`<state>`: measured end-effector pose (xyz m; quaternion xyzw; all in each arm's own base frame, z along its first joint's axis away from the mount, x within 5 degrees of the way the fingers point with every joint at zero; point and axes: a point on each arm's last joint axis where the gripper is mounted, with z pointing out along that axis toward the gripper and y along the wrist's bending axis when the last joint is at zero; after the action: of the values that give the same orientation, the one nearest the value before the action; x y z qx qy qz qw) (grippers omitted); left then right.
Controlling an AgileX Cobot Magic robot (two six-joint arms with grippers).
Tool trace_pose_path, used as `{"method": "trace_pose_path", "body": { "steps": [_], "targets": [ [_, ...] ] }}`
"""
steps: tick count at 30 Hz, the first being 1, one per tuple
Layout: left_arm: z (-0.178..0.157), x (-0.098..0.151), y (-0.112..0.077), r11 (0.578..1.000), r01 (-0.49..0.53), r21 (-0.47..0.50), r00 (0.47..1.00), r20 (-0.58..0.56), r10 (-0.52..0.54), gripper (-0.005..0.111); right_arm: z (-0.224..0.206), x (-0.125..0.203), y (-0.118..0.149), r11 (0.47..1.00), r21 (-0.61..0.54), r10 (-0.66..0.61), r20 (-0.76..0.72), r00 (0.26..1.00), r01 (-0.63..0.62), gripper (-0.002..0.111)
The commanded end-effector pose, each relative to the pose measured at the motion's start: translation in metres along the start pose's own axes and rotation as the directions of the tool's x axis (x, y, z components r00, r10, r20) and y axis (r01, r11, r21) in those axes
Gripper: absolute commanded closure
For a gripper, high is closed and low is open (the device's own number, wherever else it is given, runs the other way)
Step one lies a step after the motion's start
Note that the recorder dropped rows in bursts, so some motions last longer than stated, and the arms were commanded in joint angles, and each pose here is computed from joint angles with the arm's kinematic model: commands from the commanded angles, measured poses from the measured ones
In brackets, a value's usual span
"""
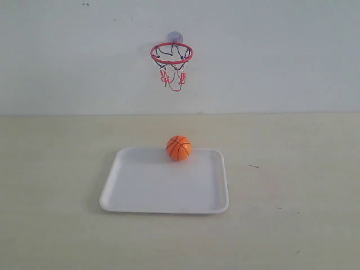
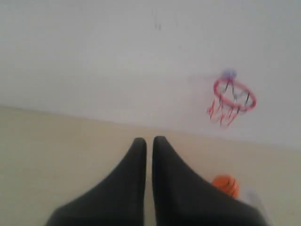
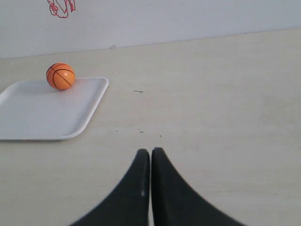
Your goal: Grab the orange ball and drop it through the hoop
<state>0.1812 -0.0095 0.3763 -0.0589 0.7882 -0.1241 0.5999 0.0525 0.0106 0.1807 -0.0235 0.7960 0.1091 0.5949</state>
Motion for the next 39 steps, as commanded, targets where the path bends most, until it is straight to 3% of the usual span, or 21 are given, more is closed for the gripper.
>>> {"method": "trace_pose_path", "body": {
  "steps": [1,4,7,10,15,19,23,25,27,30,34,39],
  "targets": [
    [0.083,-0.002,-0.001,0.984,-0.148,0.103,0.922,-0.346,0.175,0.103,0.0,-0.001,0.0,1.0,-0.002,-0.012,0.013,1.0,0.012,0.108],
    [0.134,-0.003,0.0,0.981,-0.102,0.164,0.878,-0.449,0.166,0.103,0.0,-0.001,0.0,1.0,-0.002,-0.012,0.013,1.0,0.012,0.108],
    [0.174,-0.003,-0.004,0.959,-0.131,0.251,0.86,-0.453,0.236,0.097,0.0,-0.001,0.0,1.0,-0.002,-0.012,0.013,1.0,0.012,0.108],
    [0.209,0.004,-0.016,0.925,-0.194,0.327,0.833,-0.443,0.331,0.079,0.0,-0.001,0.0,1.0,-0.002,-0.012,0.013,1.0,0.012,0.108],
    [0.262,0.026,-0.046,0.886,-0.194,0.421,0.787,-0.473,0.396,0.04,0.0,-0.001,0.0,1.0,-0.002,-0.012,0.013,1.0,0.012,0.108],
    [0.3,0.053,-0.067,0.856,-0.239,0.459,0.692,-0.538,0.482,0.039,0.0,-0.001,0.0,1.0,-0.002,-0.012,0.013,1.0,0.012,0.108],
    [0.325,0.08,-0.086,0.788,-0.314,0.53,0.549,-0.576,0.606,0.036,0.0,-0.001,0.0,1.0,-0.002,-0.012,0.013,1.0,0.012,0.108],
    [0.333,0.091,-0.095,0.78,-0.301,0.549,0.517,-0.593,0.617,0.035,0.0,-0.001,0.0,1.0,-0.002,-0.012,0.013,1.0,0.012,0.108],
    [0.338,0.098,-0.108,0.802,-0.242,0.547,0.541,-0.61,0.579,0.034,0.0,-0.001,0.0,1.0,-0.002,-0.012,0.013,1.0,0.012,0.108],
    [0.339,0.106,-0.122,0.801,-0.164,0.576,0.555,-0.617,0.558,0.034,0.0,-0.001,0.0,1.0,-0.002,-0.012,0.013,1.0,0.012,0.108],
    [0.337,0.112,-0.137,0.79,-0.159,0.593,0.566,-0.601,0.565,0.034,0.0,-0.001,0.0,1.0,-0.002,-0.012,0.013,1.0,0.012,0.108],
    [0.339,0.114,-0.158,0.796,-0.165,0.583,0.638,-0.553,0.537,0.034,0.0,-0.001,0.0,1.0,-0.002,-0.012,0.013,1.0,0.012,0.108]
  ]
}}
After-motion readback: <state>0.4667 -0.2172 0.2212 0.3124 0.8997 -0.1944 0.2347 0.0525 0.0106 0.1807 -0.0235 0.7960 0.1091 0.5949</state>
